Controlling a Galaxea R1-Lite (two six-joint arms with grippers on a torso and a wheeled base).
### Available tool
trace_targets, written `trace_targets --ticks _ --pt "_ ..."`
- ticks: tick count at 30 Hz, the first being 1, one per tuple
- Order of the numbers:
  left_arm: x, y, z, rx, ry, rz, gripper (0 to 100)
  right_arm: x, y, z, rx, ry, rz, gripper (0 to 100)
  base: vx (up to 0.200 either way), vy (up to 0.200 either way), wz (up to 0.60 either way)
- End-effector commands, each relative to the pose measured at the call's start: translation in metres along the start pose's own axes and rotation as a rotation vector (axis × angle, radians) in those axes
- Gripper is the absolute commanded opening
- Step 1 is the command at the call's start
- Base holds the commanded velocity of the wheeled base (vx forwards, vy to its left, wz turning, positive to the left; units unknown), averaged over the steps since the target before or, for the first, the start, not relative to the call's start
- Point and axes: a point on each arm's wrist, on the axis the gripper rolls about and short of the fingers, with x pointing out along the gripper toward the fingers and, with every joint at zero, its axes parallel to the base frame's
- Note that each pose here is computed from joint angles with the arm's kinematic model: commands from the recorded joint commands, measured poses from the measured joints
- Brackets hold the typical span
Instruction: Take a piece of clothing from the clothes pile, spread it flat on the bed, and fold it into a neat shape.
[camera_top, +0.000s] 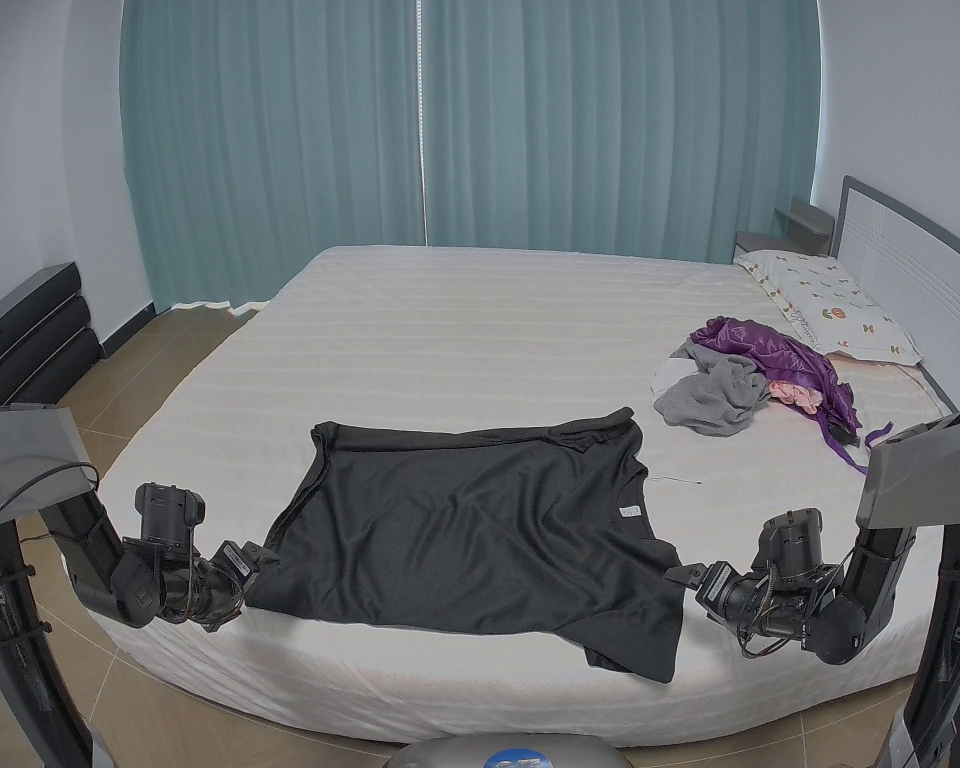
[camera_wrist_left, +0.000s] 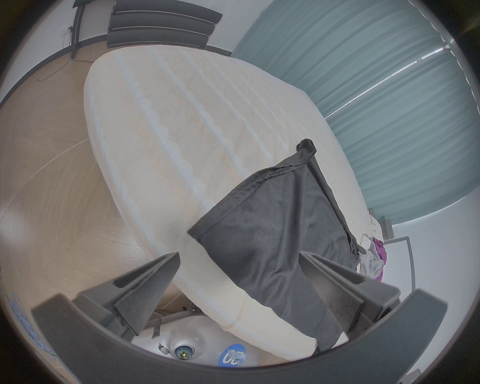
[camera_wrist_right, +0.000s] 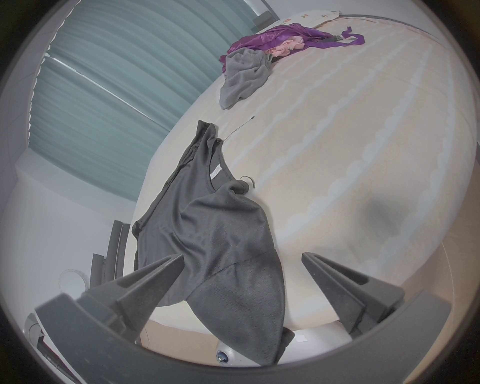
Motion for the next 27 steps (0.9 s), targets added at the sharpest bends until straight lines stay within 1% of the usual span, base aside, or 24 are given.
trace_targets --ticks 1,8,10,11,14,18,19,21,22,24,26,27 --pt "0.001 0.002 0.000 -0.002 -0.006 0.012 100 0.008 -0.005 -0.011 -0.018 0.042 -0.030 100 0.000 0.000 0.00" --pt "0.001 0.002 0.000 -0.001 -0.013 0.021 100 0.029 -0.005 -0.015 -0.063 0.055 -0.032 100 0.000 0.000 0.00" --pt "0.001 0.002 0.000 -0.001 -0.014 0.020 100 0.036 -0.007 -0.017 -0.077 0.065 -0.043 100 0.000 0.000 0.00" --pt "0.001 0.002 0.000 0.000 -0.015 0.019 100 0.040 -0.007 -0.017 -0.094 0.061 -0.048 0 0.000 0.000 0.00" --pt "0.001 0.002 0.000 -0.002 -0.015 0.020 100 0.047 -0.007 -0.014 -0.117 0.031 -0.061 0 0.000 0.000 0.00" --pt "0.001 0.002 0.000 0.003 -0.016 0.021 100 0.057 -0.004 -0.004 -0.108 -0.021 -0.057 0 0.000 0.000 0.00" --pt "0.001 0.003 -0.001 0.016 -0.013 0.025 100 0.060 0.000 0.006 -0.096 -0.058 -0.042 0 0.000 0.000 0.00" --pt "0.001 0.004 -0.001 0.021 -0.013 0.027 100 0.061 0.001 0.010 -0.093 -0.071 -0.034 0 0.000 0.000 0.00" --pt "0.001 0.005 -0.002 0.023 -0.009 0.032 100 0.065 0.007 0.020 -0.085 -0.108 -0.008 0 0.000 0.000 0.00" --pt "0.001 0.005 -0.002 0.023 -0.009 0.032 100 0.069 0.012 0.030 -0.078 -0.139 0.014 0 0.000 0.000 0.00" --pt "0.001 0.005 -0.002 0.023 -0.009 0.032 100 0.072 0.014 0.034 -0.077 -0.148 0.018 0 0.000 0.000 0.00" --pt "0.001 0.005 -0.002 0.023 -0.009 0.032 100 0.078 0.017 0.041 -0.073 -0.160 0.023 0 0.000 0.000 0.00"
